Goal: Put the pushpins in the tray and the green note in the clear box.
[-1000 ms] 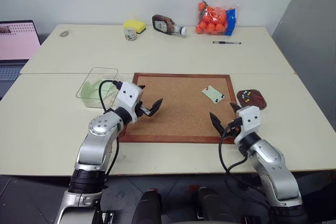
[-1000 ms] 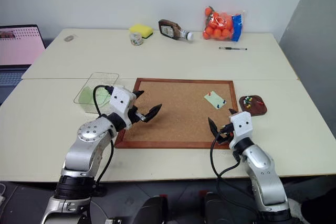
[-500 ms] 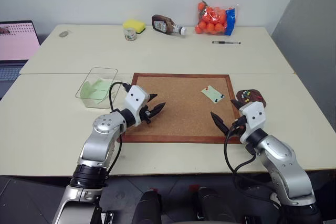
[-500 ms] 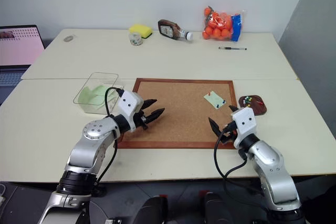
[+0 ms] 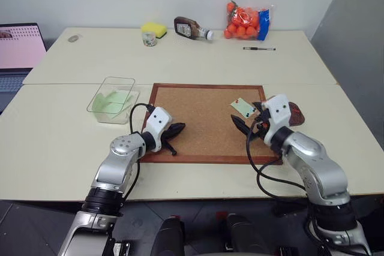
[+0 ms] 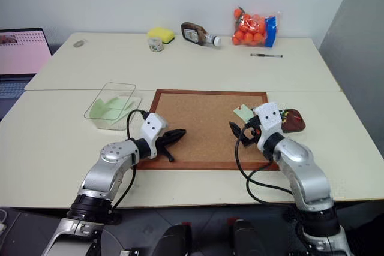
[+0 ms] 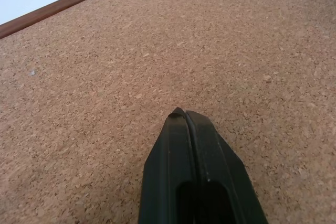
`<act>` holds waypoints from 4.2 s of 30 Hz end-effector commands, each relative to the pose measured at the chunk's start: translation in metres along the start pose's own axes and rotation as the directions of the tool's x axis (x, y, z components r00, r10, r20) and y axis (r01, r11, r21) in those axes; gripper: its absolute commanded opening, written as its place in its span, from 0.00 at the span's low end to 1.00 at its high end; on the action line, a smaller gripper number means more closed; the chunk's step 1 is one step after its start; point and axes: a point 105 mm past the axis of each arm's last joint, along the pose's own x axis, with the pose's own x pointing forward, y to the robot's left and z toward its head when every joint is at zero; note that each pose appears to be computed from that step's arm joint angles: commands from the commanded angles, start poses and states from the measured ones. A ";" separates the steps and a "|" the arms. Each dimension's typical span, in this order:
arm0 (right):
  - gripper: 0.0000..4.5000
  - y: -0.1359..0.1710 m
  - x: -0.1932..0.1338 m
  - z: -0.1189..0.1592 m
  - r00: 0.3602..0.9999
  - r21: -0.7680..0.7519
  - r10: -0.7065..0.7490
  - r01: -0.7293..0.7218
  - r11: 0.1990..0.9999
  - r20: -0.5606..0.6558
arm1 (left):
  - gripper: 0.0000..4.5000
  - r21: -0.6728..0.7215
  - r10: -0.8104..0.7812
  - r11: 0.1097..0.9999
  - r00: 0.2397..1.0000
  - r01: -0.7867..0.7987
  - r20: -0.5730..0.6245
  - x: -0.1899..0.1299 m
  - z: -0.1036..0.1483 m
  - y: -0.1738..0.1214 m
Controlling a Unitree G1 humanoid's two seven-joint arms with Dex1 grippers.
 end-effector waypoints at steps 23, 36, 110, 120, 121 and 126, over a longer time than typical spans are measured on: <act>0.85 -0.046 0.080 -0.010 0.986 0.072 -0.160 0.163 0.984 -0.049 | 0.00 0.048 -0.011 0.999 0.998 0.014 -0.055 -0.002 -0.007 -0.009; 0.22 -0.049 0.082 -0.016 0.981 0.032 -0.181 0.184 0.982 -0.073 | 0.00 0.050 -0.014 0.999 0.998 0.017 -0.055 -0.003 -0.007 -0.012; 0.84 -0.132 -0.057 -0.053 0.842 -0.084 -0.501 0.495 0.865 -0.202 | 0.00 0.066 -0.035 0.997 0.994 0.042 -0.103 0.000 -0.021 -0.021; 0.84 -0.128 -0.056 -0.033 0.869 0.008 -0.479 0.483 0.875 -0.125 | 0.00 0.072 -0.035 0.997 0.994 0.043 -0.103 0.000 -0.021 -0.020; 0.84 -0.125 -0.057 -0.026 0.879 0.050 -0.466 0.472 0.880 -0.099 | 0.00 0.072 -0.035 0.996 0.994 0.042 -0.104 -0.001 -0.022 -0.020; 0.84 -0.115 -0.061 -0.007 0.901 0.200 -0.434 0.429 0.881 -0.020 | 0.00 0.074 -0.033 0.996 0.994 0.041 -0.108 -0.002 -0.023 -0.020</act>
